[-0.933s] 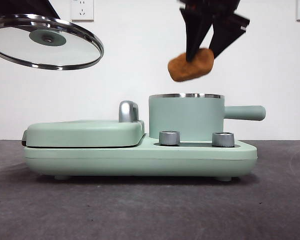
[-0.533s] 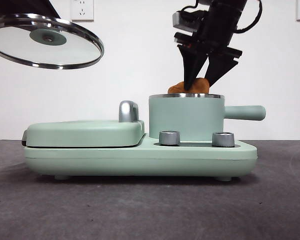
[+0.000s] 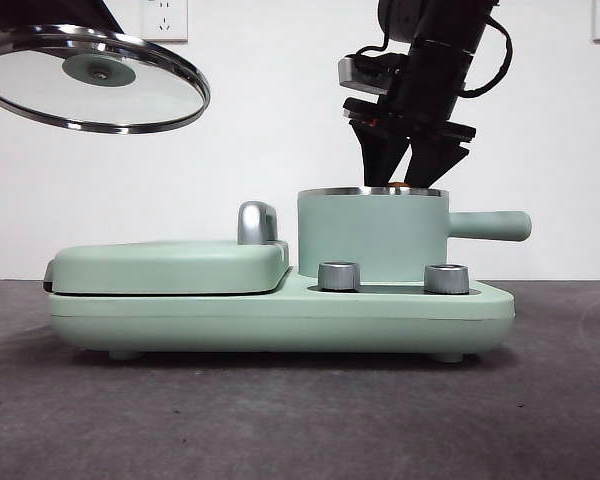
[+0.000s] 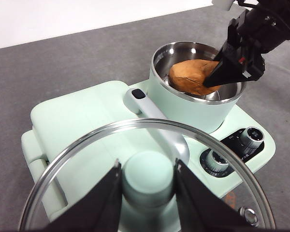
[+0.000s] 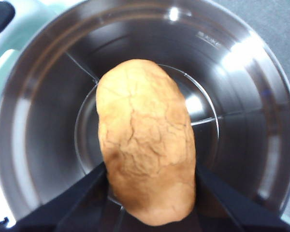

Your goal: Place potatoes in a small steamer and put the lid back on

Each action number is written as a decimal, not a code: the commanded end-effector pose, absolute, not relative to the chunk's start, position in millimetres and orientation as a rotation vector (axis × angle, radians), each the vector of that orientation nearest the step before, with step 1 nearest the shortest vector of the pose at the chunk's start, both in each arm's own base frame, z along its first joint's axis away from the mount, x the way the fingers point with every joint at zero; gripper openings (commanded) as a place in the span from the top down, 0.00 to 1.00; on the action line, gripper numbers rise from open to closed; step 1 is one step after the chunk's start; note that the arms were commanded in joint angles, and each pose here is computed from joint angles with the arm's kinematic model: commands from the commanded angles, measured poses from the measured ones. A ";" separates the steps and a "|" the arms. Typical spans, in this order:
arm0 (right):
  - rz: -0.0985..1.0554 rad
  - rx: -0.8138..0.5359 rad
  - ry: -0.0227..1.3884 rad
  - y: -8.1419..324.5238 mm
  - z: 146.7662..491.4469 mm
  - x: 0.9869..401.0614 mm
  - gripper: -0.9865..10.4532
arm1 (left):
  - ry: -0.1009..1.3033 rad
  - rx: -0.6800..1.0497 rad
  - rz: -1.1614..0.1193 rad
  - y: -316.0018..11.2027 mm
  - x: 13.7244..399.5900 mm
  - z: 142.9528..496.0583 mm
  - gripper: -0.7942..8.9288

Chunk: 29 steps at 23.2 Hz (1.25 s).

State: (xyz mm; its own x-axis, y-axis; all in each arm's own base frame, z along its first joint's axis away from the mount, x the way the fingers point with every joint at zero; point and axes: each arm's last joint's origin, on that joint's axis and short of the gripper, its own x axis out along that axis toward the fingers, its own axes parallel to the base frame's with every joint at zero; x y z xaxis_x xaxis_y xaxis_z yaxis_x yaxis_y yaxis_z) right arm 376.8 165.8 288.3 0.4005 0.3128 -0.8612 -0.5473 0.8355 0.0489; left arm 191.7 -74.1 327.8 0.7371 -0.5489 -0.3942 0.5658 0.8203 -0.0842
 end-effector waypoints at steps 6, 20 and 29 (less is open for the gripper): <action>0.563 -0.260 0.998 170.6 288.5 382.9 0.63 | 0.372 0.043 -0.616 -74.9 192.3 335.4 0.91; 0.617 -0.137 0.575 122.7 420.8 274.7 0.72 | 0.362 0.000 -0.626 -75.8 192.7 337.6 0.91; 0.608 -0.071 0.453 93.0 385.0 202.5 0.71 | 0.317 0.004 -0.676 -81.5 191.9 341.5 0.91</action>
